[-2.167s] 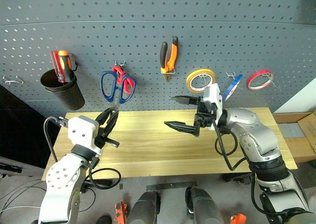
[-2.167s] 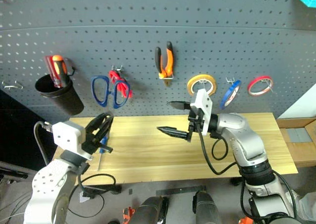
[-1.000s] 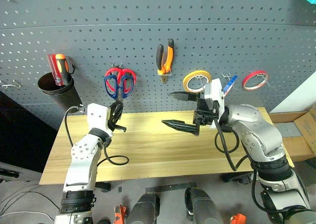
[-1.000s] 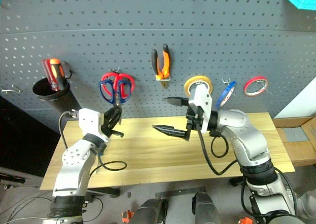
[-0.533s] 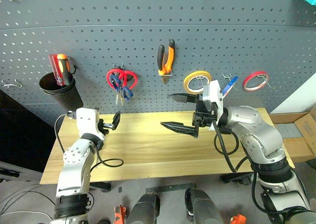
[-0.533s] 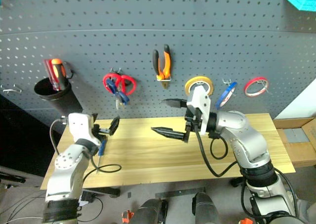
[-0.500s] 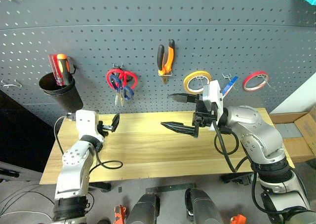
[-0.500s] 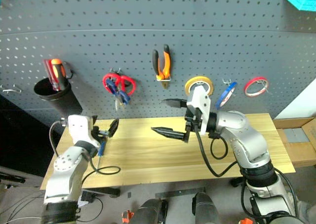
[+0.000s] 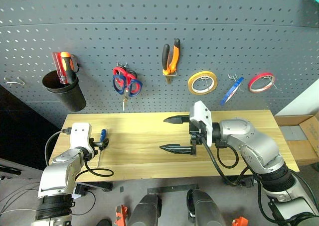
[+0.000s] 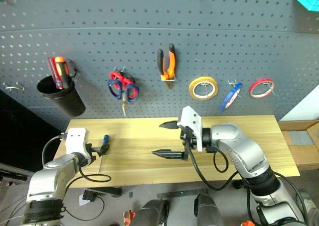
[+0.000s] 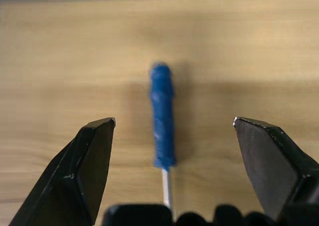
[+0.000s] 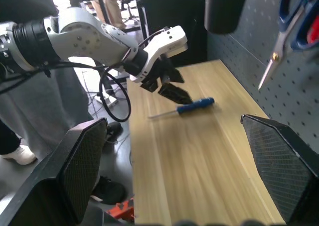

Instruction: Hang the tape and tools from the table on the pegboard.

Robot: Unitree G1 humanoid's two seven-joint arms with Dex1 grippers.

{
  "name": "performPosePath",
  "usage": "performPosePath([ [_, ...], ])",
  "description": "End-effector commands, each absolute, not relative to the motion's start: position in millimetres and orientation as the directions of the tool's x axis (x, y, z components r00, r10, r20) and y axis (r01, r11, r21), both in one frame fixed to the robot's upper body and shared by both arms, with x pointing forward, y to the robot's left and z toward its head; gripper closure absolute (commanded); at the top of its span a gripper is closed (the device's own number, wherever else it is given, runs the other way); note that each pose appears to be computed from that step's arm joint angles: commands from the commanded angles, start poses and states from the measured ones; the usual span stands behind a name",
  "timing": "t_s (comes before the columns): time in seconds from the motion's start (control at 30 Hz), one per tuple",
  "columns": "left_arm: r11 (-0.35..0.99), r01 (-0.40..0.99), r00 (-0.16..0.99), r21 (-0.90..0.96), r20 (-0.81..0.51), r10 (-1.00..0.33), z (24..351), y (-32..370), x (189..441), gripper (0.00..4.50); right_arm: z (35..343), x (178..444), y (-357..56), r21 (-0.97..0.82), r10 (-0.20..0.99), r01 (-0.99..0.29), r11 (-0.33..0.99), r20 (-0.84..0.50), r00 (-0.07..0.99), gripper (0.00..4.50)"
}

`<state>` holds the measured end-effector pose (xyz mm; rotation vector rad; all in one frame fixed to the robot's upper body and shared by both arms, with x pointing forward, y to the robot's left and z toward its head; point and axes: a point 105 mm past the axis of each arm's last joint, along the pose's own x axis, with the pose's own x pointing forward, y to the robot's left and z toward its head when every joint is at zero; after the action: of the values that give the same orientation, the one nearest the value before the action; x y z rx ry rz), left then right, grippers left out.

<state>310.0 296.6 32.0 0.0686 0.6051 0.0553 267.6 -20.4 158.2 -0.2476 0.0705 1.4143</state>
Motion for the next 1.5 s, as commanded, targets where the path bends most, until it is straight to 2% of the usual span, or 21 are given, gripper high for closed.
performPosePath([
  [0.03,0.996,-0.028,0.806,0.090,-0.587,0.076,30,301,311,0.42,158,265,-14,-0.180,0.965,-0.971,0.156,-0.182,0.189,0.00],
  [0.2,0.991,-0.046,0.761,0.125,-0.639,0.116,14,309,308,0.42,154,258,-13,-0.164,0.963,-0.973,0.159,-0.192,0.190,0.00],
  [0.5,0.992,-0.032,0.777,0.123,-0.621,0.102,7,301,331,0.42,155,251,-15,-0.143,0.961,-0.977,0.161,-0.201,0.188,0.00],
  [0.6,0.993,-0.017,0.777,0.114,-0.624,0.085,6,296,333,0.99,155,251,-16,-0.141,0.960,-0.976,0.164,-0.206,0.191,0.00],
  [0.83,0.989,-0.024,0.765,0.145,-0.635,0.112,12,303,313,3.51,155,253,-16,-0.146,0.959,-0.977,0.154,-0.217,0.184,0.00],
  [0.87,0.988,-0.022,0.784,0.153,-0.611,0.112,21,302,310,3.93,158,253,-15,-0.145,0.962,-0.978,0.147,-0.209,0.176,0.00],
  [0.9,0.985,-0.010,0.822,0.173,-0.560,0.107,39,298,307,4.06,162,254,-14,-0.141,0.967,-0.981,0.135,-0.196,0.162,0.00],
  [1.0,0.987,0.003,0.937,0.162,-0.344,0.054,100,272,304,4.06,173,249,-13,-0.126,0.983,-0.989,0.082,-0.153,0.101,0.00],
  [1.1,0.983,0.093,0.996,0.156,-0.025,-0.090,170,234,297,4.06,182,245,-14,-0.122,0.992,-0.992,0.031,-0.116,0.045,0.00],
  [1.2,0.977,0.109,0.970,0.183,0.196,-0.145,210,219,280,4.06,186,245,-13,-0.127,0.995,-0.992,0.004,-0.096,0.016,0.00],
  [1.27,0.981,0.073,0.944,0.177,0.306,-0.126,228,222,271,4.06,186,247,-11,-0.137,0.996,-0.991,-0.014,-0.092,-0.001,0.00],
  [1.4,0.975,0.023,0.908,0.223,0.403,-0.113,253,230,268,4.06,188,251,-7,-0.151,0.996,-0.988,-0.040,-0.079,-0.028,0.00],
  [1.47,0.957,-0.011,0.885,0.288,0.448,-0.124,273,233,271,4.06,192,251,-4,-0.159,0.997,-0.985,-0.061,-0.065,-0.052,0.00],
  [1.5,0.960,-0.046,0.858,0.278,0.502,-0.104,293,240,275,4.06,194,251,-3,-0.162,0.997,-0.984,-0.071,-0.054,-0.063,0.00],
])
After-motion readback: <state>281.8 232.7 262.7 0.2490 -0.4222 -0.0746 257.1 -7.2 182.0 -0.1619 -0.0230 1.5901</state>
